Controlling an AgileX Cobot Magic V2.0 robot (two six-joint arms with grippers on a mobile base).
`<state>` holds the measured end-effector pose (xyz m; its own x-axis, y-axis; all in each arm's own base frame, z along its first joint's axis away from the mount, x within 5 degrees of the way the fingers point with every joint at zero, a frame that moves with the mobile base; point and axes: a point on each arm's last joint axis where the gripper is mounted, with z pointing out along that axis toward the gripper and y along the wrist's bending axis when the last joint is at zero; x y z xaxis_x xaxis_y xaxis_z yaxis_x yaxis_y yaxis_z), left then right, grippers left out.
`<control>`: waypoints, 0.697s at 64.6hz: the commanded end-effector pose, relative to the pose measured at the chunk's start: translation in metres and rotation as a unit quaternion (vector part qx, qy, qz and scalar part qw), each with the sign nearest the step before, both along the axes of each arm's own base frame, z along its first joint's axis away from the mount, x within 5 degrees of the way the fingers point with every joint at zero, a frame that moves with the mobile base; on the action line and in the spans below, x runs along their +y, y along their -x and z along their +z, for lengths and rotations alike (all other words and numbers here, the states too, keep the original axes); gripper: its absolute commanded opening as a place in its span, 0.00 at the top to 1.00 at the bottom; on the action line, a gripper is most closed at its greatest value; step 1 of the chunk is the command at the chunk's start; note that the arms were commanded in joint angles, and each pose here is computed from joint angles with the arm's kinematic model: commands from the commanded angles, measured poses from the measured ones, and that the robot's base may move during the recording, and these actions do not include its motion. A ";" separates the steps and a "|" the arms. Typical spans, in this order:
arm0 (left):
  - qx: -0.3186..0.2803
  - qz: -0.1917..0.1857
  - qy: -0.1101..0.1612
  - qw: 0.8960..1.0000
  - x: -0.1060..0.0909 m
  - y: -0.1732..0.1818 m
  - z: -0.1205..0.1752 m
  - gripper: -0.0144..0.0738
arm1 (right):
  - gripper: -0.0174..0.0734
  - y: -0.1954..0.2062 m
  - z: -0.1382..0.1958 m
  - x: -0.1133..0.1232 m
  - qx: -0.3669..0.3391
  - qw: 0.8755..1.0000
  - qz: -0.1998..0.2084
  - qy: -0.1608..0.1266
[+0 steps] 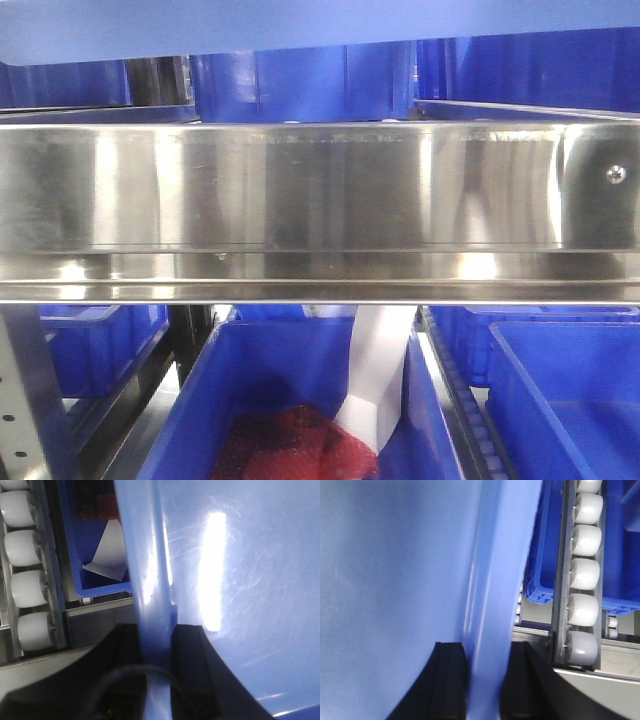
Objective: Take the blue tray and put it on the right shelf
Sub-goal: 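Hold the tray while the base aligns in front of the shelf, then extend both grippers forward and set the tray on the roller shelf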
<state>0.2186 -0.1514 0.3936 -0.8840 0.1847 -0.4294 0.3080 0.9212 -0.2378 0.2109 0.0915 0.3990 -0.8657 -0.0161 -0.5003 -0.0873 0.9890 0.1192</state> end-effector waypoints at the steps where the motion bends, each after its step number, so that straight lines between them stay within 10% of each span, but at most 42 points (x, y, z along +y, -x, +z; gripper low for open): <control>1: -0.009 -0.030 0.018 0.999 0.000 0.014 0.017 0.89 | 0.75 0.002 0.016 -0.001 -0.053 0.998 0.012 -0.016; 32: -0.035 -0.074 -0.001 0.997 0.000 0.012 0.018 0.89 | 0.75 -0.002 0.022 0.003 -0.084 0.995 0.017 -0.040; 45: -0.062 -0.021 0.006 0.998 0.019 -0.015 0.036 0.89 | 0.75 -0.014 0.036 0.012 -0.109 0.992 0.040 -0.051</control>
<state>0.2333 -0.1409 0.4057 -0.8519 0.2102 -0.4796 0.3389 0.9196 -0.1990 0.2179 0.0970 0.4073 -0.8369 -0.0247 -0.5468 -0.1242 0.9815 0.1458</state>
